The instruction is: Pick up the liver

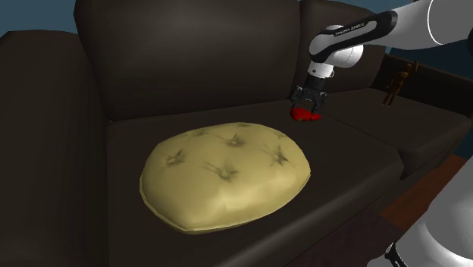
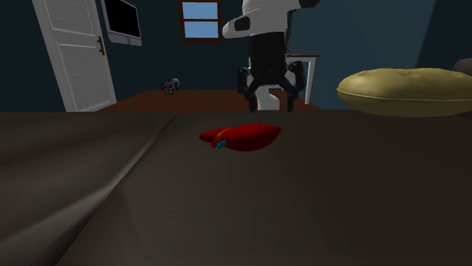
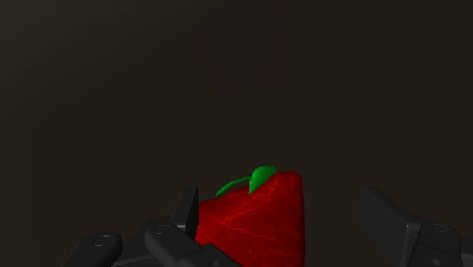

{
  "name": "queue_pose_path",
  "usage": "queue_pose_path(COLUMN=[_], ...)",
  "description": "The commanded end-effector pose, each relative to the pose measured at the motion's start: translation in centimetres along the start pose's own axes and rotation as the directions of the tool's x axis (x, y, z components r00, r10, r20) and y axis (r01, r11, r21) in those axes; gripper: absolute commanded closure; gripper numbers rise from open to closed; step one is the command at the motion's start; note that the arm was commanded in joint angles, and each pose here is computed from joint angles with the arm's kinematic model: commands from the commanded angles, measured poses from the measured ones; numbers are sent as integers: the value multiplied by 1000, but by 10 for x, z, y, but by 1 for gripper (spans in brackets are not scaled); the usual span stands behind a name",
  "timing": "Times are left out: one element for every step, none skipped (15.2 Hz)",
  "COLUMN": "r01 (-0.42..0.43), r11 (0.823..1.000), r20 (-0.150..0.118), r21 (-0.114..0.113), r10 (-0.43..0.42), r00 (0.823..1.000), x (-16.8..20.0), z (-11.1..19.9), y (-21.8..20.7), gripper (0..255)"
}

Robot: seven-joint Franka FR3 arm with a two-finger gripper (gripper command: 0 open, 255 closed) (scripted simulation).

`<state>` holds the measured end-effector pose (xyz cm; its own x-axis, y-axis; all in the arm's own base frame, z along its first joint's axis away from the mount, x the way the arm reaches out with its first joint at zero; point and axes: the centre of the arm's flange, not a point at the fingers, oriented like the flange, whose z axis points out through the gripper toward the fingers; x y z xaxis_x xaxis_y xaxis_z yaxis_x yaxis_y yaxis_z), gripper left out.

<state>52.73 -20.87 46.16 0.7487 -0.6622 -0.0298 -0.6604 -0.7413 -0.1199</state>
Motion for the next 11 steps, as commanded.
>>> queue_pose_path(r01=[-9,-9,-9,-9,-9,-9,-9,-9,-9,-9,-9], r11=[1000,1000,1000,1000,1000,1000,1000,1000,1000,1000,1000], r20=[0,0,0,0,0,0,0,0,0,0,0], r21=[3,3,3,3,3,3,3,3,3,3,3], r10=[9,9,9,9,9,9,9,9,9,9,9], r00=[1000,1000,1000,1000,1000,1000,1000,1000,1000,1000,1000], x=[3,3,4,4,4,4,4,4,4,4,4], z=[9,14,20,25,30,38,38,38,39,38,38], y=[2,3,3,4,5,6,6,6,5,5,5], gripper=[0,0,0,0,0,0,0,0,255,255,255])
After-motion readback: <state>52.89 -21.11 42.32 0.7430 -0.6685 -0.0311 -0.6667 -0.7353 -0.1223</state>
